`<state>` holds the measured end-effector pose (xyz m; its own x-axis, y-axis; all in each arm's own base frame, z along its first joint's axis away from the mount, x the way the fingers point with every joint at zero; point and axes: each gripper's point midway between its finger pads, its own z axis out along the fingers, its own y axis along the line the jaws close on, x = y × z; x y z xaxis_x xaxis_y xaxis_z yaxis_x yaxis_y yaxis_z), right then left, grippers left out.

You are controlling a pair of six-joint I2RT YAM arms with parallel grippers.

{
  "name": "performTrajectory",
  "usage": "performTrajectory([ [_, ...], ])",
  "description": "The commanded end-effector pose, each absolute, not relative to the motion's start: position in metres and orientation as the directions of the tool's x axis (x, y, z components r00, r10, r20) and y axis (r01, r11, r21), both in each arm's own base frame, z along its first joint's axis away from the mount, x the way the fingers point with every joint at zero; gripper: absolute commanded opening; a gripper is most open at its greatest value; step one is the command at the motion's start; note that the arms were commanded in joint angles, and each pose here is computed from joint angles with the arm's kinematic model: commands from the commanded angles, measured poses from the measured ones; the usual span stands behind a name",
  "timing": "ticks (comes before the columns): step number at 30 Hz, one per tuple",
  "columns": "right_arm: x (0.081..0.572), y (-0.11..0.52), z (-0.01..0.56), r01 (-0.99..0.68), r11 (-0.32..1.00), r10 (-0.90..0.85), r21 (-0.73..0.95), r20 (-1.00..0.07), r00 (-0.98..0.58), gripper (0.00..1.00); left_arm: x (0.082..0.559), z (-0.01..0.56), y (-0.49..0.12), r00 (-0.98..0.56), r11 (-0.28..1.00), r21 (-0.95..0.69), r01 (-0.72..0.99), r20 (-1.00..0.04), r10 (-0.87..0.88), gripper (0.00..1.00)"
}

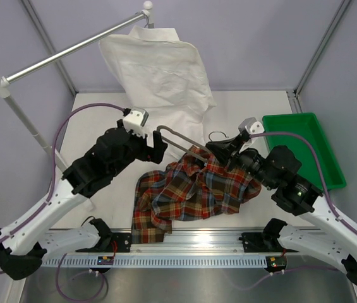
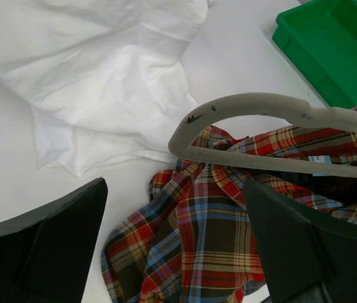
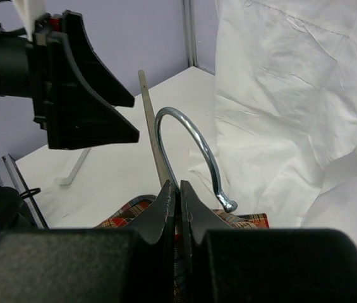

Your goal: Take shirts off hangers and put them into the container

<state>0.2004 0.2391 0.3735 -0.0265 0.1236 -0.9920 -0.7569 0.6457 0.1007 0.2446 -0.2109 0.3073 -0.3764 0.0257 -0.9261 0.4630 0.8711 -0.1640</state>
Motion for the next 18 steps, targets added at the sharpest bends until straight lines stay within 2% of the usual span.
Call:
performTrajectory([
  [1,0.207,0.239,0.394,-0.746,0.661,0.166,0.08,-0.985,0.041,0.0,0.245,0.321,-0.195,-0.291,0.879,-0.075,0.471,-0.954,0.075,0.97],
  [4,0.209,0.245,0.386,-0.757,0.649,0.13,0.071,-0.991,0.019,0.0,0.239,0.325,-0.189,-0.242,0.857,0.004,0.516,-0.958,0.151,0.97],
  [8,0.204,0.258,0.378,-0.799,0.598,0.094,0.063,-0.996,-0.008,0.0,0.22,0.339,-0.195,-0.142,0.757,0.093,0.646,-0.961,0.239,0.97],
  [11,0.199,0.265,0.374,-0.826,0.56,0.074,0.062,-0.997,-0.025,0.0,0.211,0.345,-0.204,-0.034,0.648,0.194,0.736,-0.946,0.322,0.97],
  [18,0.191,0.276,0.374,-0.873,0.488,0.008,-0.002,-1.0,0.007,0.0,0.188,0.35,-0.23,0.108,0.384,0.291,0.876,-0.895,0.433,0.95],
])
